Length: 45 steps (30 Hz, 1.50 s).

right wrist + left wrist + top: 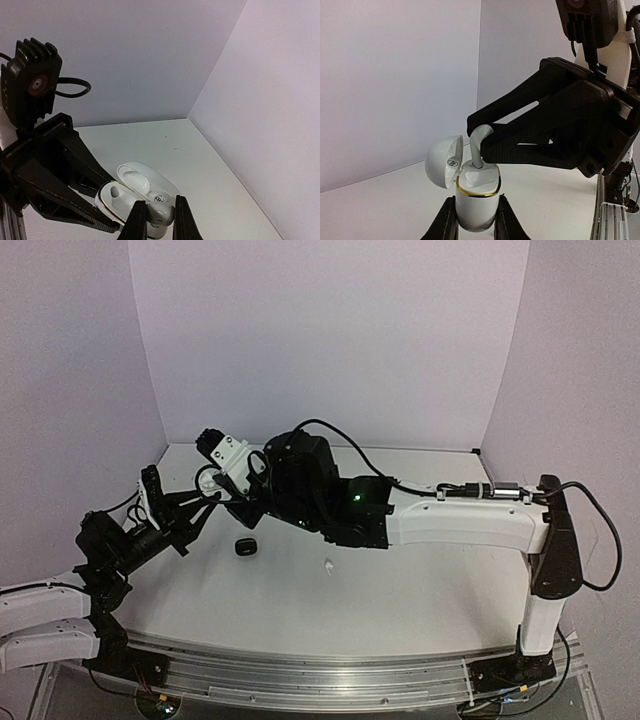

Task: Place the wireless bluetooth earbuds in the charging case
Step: Insert the right earbud into the right side groove of the charging case.

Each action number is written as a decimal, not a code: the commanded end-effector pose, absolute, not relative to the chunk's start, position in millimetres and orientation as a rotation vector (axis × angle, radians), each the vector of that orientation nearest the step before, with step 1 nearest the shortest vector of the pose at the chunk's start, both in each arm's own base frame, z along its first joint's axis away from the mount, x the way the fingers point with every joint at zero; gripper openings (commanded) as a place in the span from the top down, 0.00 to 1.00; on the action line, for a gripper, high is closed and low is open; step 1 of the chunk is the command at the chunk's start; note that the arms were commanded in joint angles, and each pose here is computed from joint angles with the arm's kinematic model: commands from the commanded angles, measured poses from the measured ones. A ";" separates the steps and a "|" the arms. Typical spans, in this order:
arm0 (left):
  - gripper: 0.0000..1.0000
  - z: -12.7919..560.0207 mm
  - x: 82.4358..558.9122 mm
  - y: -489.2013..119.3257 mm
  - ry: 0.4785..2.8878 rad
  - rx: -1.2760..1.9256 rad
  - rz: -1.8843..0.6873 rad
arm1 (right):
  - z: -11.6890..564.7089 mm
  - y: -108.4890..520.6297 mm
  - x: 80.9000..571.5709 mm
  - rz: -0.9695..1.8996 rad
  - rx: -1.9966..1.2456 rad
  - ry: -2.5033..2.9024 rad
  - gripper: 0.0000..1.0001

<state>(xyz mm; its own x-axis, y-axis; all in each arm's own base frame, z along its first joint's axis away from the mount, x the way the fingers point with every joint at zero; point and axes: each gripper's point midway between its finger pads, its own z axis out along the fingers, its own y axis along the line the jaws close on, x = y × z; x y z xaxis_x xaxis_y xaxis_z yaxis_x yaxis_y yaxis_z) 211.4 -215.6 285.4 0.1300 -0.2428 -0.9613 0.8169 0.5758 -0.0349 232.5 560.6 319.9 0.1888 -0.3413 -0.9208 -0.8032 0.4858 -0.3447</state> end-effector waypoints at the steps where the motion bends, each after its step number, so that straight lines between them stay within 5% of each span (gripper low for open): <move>1: 1.00 326.5 212.0 -201.5 1.086 0.502 -0.808 | 307.9 564.4 227.0 0.434 -1.099 1.440 0.92; 32: 1.00 326.2 209.0 -207.9 1.084 0.547 -0.822 | 311.9 565.6 232.9 0.446 -1.038 1.480 0.78; 36: 1.00 326.2 207.7 -209.2 1.081 0.557 -0.828 | 312.8 565.3 235.3 0.445 -1.024 1.492 0.79; 40: 1.00 325.9 206.7 -210.0 1.083 0.561 -0.837 | 317.2 564.8 238.1 0.440 -1.001 1.497 0.92; 45: 1.00 326.1 206.1 -209.7 1.084 0.560 -0.839 | 318.6 563.7 237.0 0.451 -0.997 1.500 0.88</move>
<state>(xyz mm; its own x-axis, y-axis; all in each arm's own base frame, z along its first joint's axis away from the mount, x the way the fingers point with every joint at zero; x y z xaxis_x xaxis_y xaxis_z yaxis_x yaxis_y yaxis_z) 214.5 -213.0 285.9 0.1316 -0.2443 -0.9607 0.8058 0.5908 -0.0399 237.1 561.3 315.7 0.1038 -0.3314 -0.9378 -0.7919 0.5429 -0.2795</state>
